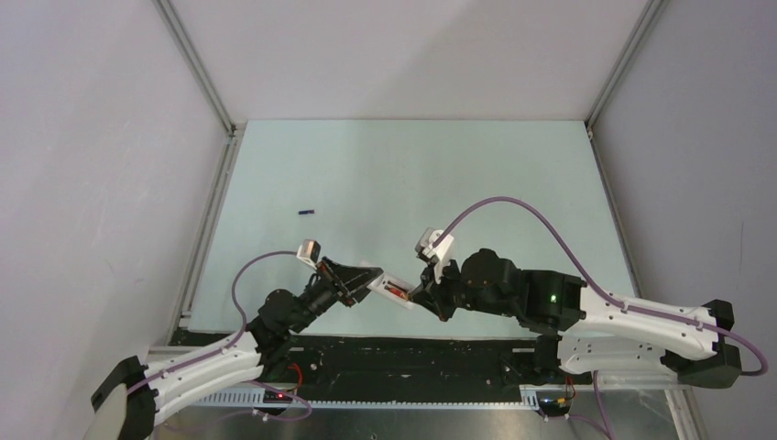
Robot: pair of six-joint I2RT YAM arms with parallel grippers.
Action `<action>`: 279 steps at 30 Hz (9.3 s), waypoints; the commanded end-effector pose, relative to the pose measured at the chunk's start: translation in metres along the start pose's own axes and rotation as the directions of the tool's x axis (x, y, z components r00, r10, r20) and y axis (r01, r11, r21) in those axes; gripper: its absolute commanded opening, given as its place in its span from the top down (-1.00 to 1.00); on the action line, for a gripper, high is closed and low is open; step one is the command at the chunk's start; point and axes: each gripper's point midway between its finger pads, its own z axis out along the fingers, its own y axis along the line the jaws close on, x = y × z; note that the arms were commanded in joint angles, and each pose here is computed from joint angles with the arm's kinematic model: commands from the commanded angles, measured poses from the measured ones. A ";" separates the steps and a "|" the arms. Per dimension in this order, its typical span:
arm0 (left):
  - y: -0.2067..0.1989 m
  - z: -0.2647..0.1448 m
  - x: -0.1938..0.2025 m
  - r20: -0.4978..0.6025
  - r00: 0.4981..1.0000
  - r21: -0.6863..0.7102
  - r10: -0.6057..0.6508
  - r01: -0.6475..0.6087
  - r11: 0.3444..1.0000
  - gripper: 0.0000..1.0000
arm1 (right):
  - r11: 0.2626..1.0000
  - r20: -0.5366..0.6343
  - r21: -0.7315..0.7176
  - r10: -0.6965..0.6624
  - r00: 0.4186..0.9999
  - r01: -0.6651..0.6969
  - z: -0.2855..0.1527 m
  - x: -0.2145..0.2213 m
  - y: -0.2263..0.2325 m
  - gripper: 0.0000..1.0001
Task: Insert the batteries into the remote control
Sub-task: Load the battery into the remote control, then move the battery to the center of the board.
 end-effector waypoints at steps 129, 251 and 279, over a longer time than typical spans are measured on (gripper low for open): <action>-0.148 -0.036 -0.027 0.119 0.797 -0.022 0.593 -0.595 0.804 0.99 | 0.962 -0.130 -0.053 -0.272 0.953 0.268 0.342 -0.057 -0.209 -0.68; -0.131 -0.054 -0.027 0.115 0.840 -0.038 0.530 -0.530 0.847 1.00 | 0.819 -0.147 -0.180 0.525 0.838 -0.545 0.427 0.001 -0.168 -0.89; -0.130 -0.067 -0.023 0.112 0.860 -0.002 0.498 -0.501 0.866 1.00 | 0.906 -0.112 0.100 0.421 0.900 -0.411 0.428 0.017 -0.167 -0.11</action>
